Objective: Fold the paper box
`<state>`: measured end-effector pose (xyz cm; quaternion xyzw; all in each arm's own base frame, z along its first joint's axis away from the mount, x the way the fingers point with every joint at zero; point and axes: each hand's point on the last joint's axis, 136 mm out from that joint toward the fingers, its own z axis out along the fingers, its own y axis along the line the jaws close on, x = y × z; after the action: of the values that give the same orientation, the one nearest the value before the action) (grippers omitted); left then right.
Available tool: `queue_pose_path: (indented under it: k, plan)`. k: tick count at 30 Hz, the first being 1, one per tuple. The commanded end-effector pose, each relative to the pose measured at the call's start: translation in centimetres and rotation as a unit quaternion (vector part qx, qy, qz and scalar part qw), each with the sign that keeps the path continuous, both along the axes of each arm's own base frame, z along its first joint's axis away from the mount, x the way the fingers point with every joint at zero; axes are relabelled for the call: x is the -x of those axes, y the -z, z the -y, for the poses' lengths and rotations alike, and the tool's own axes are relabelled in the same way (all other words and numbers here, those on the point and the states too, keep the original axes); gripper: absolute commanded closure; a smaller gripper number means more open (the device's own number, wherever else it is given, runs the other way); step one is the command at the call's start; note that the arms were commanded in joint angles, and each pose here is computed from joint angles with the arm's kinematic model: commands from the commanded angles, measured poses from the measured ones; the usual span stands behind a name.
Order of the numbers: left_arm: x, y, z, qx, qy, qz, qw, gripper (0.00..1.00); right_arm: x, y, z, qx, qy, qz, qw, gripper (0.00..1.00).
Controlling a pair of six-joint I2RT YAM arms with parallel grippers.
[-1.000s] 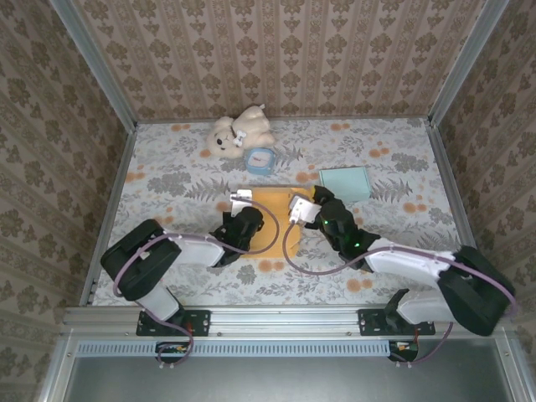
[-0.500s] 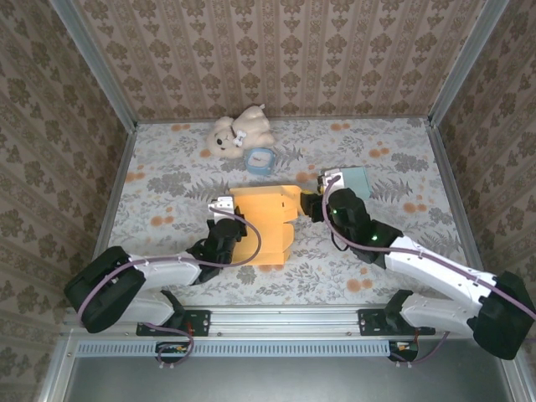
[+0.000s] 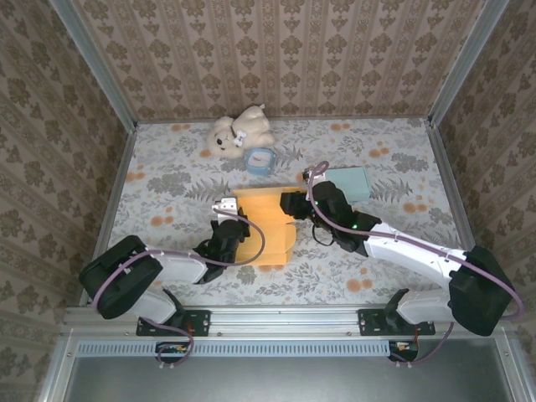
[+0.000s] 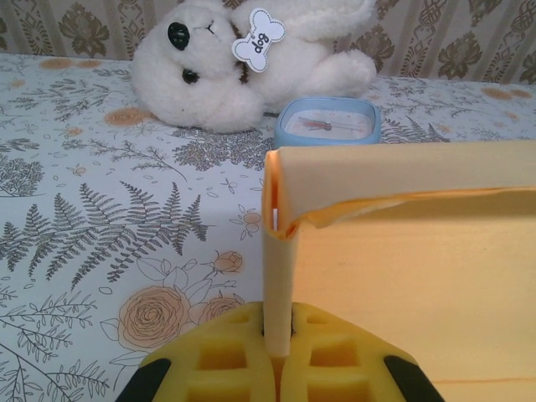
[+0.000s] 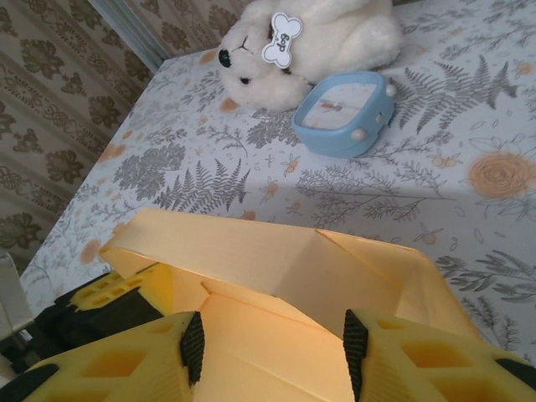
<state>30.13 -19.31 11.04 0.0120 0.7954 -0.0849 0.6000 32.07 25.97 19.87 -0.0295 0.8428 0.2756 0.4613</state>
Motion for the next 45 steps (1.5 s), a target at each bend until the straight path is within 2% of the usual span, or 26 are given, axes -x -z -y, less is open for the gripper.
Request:
queue_pose_path:
  k: [1, 8, 15, 19, 21, 26, 33, 38, 45]
  plan:
    - [-0.2, -0.9, 0.7, 0.030, 0.002, 0.016, 0.999, 1.00, -0.8, -1.2, -1.2, -0.019, -0.001, 0.008, 1.000, 0.47]
    - [-0.2, -0.7, 1.2, 0.033, 0.008, 0.014, 0.999, 1.00, -1.8, 1.3, -2.6, -0.010, -0.008, -0.018, 1.000, 0.46]
    - [-0.1, -0.7, 1.8, 0.034, 0.011, 0.016, 0.999, 1.00, -1.4, 1.8, -5.1, -0.075, -0.044, -0.046, 0.995, 0.46]
    - [0.0, -0.3, 2.3, 0.027, 0.013, 0.016, 0.999, 1.00, -1.0, 1.1, -5.8, -0.131, -0.061, -0.032, 0.989, 0.46]
    - [0.0, -0.2, 2.4, 0.029, 0.013, 0.016, 0.999, 1.00, -0.9, 1.0, -5.5, -0.137, -0.057, -0.023, 0.989, 0.46]
    - [0.1, 0.1, 2.4, 0.032, 0.015, 0.011, 0.999, 1.00, -0.5, 2.1, -4.1, -0.105, -0.044, -0.017, 0.993, 0.46]
    - [0.1, 0.4, 1.9, 0.024, 0.001, -0.001, 1.000, 1.00, 0.5, 6.5, -0.1, 0.013, -0.004, -0.037, 0.999, 0.45]
    - [0.2, 0.6, 1.5, 0.022, -0.006, -0.003, 1.000, 1.00, 1.0, 8.1, 2.1, 0.067, 0.023, -0.045, 0.996, 0.44]
    - [0.3, 0.9, 1.3, 0.021, -0.009, -0.004, 1.000, 1.00, 0.8, 11.1, 3.7, 0.110, 0.054, -0.062, 0.991, 0.44]
